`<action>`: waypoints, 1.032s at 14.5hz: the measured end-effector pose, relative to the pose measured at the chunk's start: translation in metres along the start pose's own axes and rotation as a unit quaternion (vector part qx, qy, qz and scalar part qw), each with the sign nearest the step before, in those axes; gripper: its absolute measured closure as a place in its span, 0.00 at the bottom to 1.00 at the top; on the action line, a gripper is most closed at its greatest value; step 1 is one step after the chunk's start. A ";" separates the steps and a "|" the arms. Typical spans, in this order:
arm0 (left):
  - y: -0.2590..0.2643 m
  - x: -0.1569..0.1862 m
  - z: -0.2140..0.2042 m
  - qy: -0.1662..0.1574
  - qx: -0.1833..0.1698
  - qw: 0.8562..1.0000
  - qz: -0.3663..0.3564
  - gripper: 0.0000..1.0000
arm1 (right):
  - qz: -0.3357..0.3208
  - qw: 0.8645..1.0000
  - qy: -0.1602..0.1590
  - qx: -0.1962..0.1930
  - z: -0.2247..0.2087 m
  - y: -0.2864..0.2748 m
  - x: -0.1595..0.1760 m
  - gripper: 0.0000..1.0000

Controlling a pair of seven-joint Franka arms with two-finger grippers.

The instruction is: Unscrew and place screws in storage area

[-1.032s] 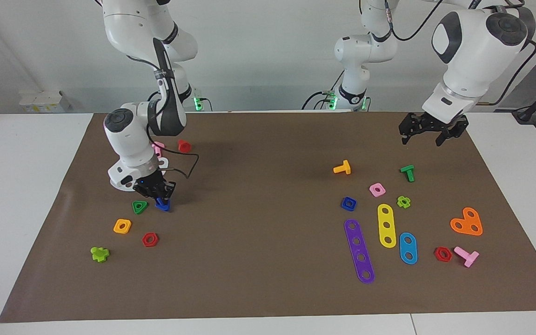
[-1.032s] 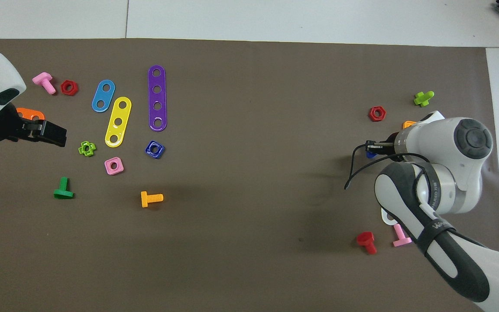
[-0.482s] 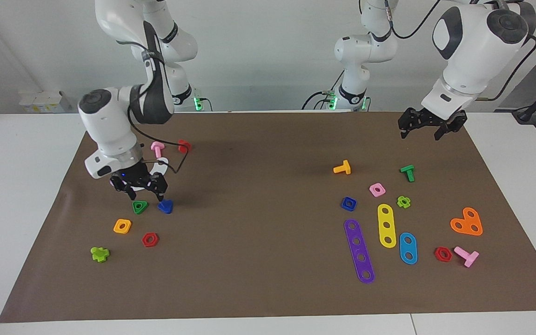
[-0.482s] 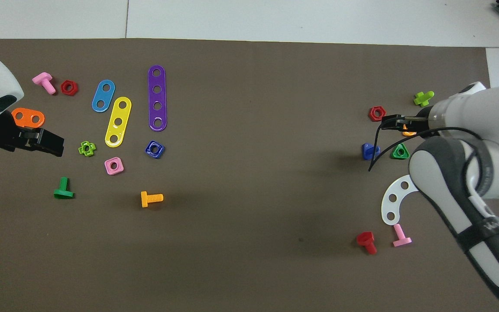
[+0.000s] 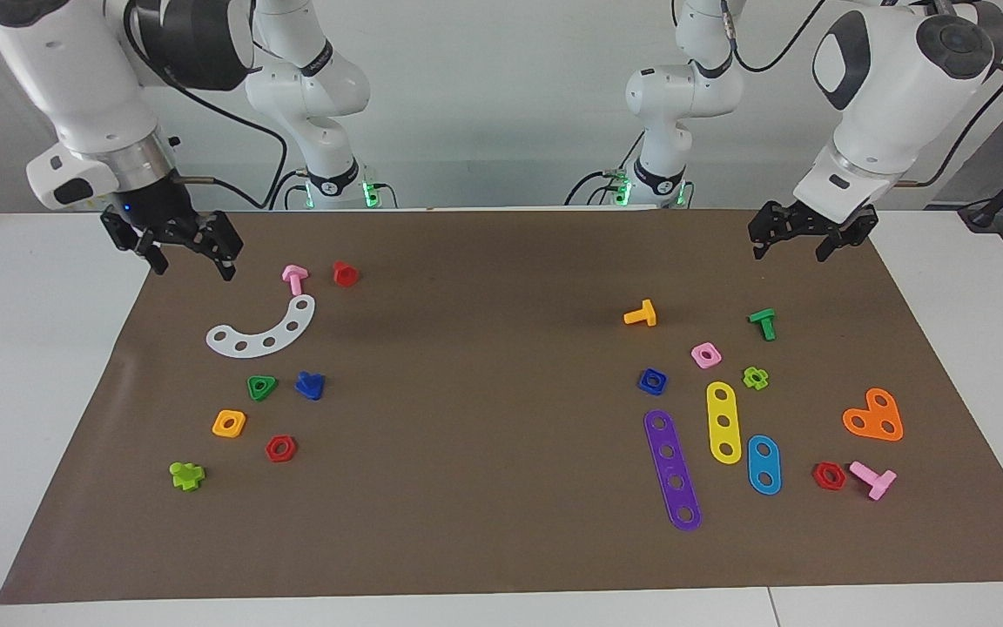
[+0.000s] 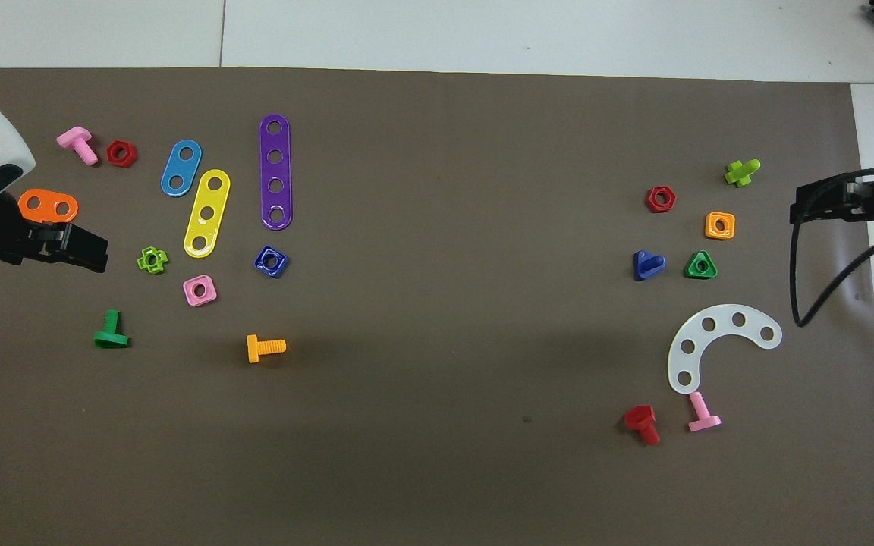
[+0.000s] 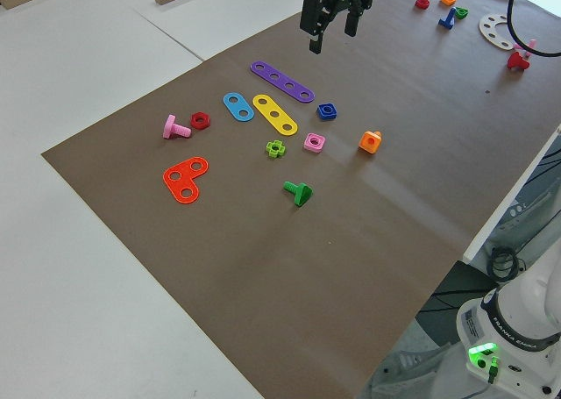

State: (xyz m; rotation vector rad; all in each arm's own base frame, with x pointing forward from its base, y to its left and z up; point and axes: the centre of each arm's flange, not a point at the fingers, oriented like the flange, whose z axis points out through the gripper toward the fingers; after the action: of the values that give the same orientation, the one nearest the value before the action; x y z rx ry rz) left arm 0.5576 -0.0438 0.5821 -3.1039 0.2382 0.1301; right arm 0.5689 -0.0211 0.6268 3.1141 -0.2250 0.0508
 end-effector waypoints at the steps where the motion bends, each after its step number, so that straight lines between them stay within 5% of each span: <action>1: 0.000 0.000 -0.001 0.003 0.000 1.000 0.000 0.01 | 0.000 1.000 -0.011 -0.001 -0.006 0.001 -0.007 0.00; 15: 0.002 0.007 -0.006 0.035 -0.001 0.999 0.001 0.00 | -0.009 0.999 -0.030 -0.001 0.012 -0.006 -0.023 0.00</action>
State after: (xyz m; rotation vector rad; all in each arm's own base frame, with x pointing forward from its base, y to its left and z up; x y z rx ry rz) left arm 0.5647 -0.0471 0.5876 -3.1139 0.2445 0.0216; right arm 0.5472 -0.0119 0.6139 3.1177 -0.1983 -0.0445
